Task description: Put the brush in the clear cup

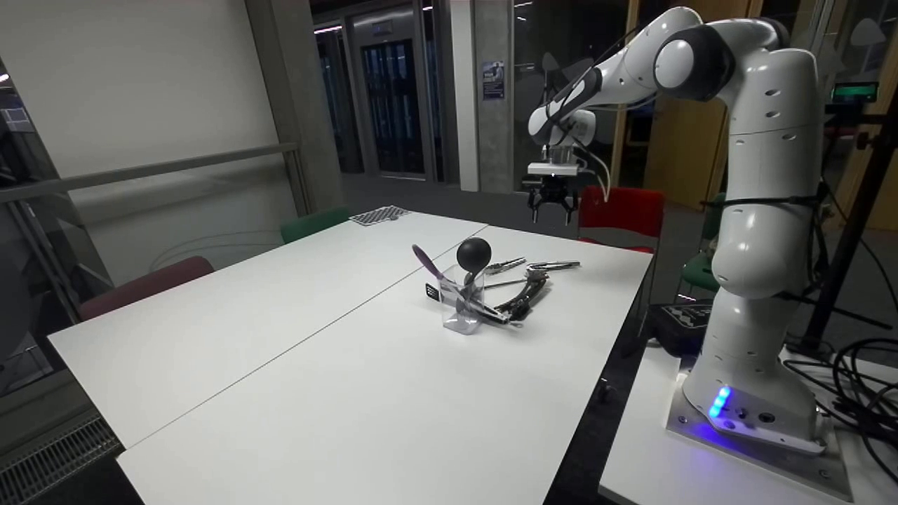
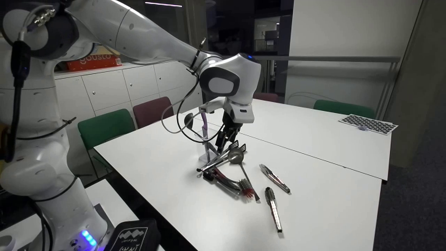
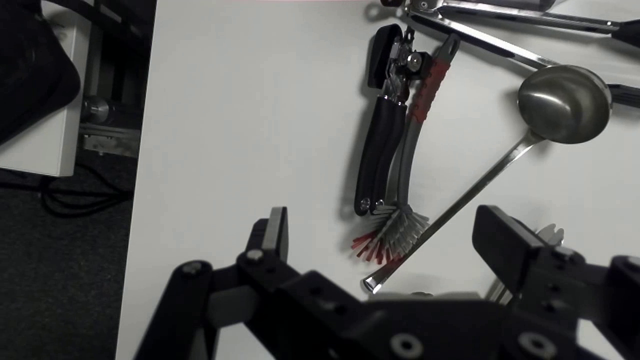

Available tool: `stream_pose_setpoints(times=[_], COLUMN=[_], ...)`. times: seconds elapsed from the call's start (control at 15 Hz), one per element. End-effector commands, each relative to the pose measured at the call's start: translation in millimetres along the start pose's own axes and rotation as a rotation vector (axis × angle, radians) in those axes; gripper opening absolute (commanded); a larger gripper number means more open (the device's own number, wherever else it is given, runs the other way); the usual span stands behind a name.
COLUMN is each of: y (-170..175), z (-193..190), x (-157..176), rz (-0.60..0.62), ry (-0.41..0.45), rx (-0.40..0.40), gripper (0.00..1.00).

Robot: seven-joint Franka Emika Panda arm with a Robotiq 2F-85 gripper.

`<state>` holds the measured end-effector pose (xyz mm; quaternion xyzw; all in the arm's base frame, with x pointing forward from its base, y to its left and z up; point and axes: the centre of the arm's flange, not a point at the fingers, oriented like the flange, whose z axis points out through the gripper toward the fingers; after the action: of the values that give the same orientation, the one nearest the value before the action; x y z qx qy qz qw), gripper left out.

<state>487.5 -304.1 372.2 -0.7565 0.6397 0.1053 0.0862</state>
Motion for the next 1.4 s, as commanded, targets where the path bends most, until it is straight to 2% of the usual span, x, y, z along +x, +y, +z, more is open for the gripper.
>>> stream_pose_setpoints(times=[0.0, 0.27, 0.53, 1.33], y=[0, 1, -24, -93], z=[0, -2, 19, 91], x=[1, 2, 17, 71], rz=[0.002, 0.006, -0.027, -0.007], ry=[0.0, 0.001, -0.038, -0.077], rx=[0.0, 0.003, -0.027, -0.096], gripper=[1.0, 1.0, 1.0, 1.0])
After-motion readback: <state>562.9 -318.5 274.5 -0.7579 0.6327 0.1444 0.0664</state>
